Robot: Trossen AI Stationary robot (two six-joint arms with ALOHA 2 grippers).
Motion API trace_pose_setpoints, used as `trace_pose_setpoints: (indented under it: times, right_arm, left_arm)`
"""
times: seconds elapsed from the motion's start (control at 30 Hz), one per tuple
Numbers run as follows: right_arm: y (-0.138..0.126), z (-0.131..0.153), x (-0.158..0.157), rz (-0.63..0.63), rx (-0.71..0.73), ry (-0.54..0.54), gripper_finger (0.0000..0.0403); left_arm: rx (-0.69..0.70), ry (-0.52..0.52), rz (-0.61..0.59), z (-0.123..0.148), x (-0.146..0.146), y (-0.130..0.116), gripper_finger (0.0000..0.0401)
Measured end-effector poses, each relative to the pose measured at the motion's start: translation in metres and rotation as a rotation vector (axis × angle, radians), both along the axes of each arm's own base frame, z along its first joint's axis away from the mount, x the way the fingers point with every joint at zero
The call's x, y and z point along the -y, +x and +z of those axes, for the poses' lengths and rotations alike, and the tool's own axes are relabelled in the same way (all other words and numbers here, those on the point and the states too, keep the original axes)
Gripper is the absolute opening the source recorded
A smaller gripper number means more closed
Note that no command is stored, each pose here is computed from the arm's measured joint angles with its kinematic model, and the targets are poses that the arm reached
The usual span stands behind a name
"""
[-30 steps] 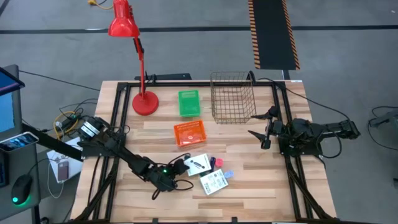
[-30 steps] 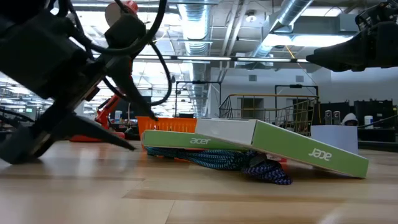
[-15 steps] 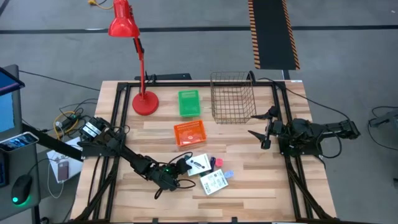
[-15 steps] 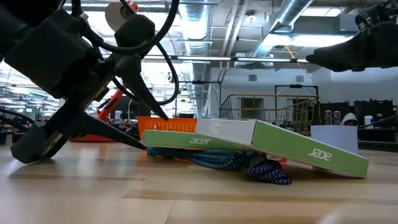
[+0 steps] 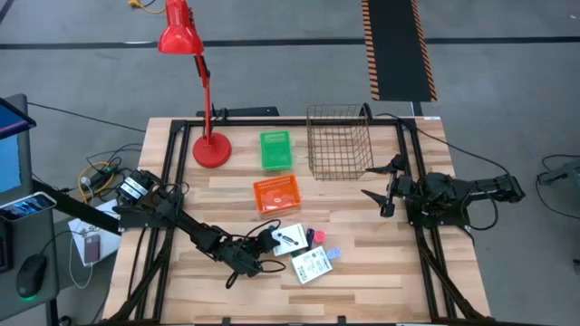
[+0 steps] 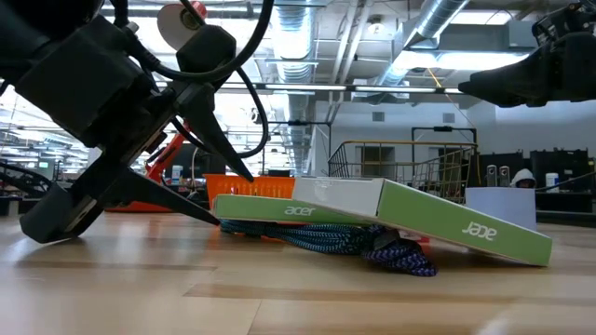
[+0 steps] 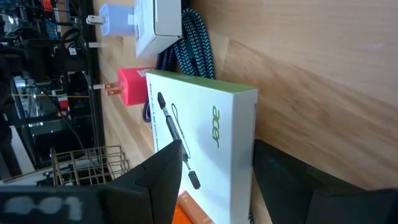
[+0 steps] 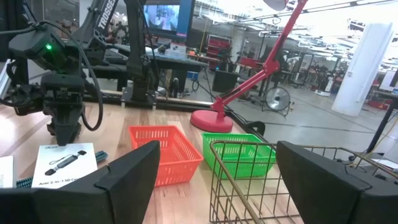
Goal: Pick and place items into bin
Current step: Put the top white box into the orange bin
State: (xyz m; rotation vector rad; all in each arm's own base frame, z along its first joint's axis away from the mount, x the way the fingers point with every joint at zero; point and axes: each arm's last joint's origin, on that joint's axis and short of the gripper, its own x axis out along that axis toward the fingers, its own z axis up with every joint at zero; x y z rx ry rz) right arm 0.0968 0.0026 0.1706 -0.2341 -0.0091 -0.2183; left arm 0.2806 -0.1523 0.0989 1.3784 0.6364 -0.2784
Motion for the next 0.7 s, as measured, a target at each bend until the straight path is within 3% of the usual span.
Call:
trace_pose_setpoints:
  times: [0.7]
  right_arm:
    - [0.0,-0.0001,0.0,0.0,0.0,0.0,0.0317]
  left_arm:
    - [-0.008,-0.021,-0.002,-0.0009,0.0,-0.0004,0.0183]
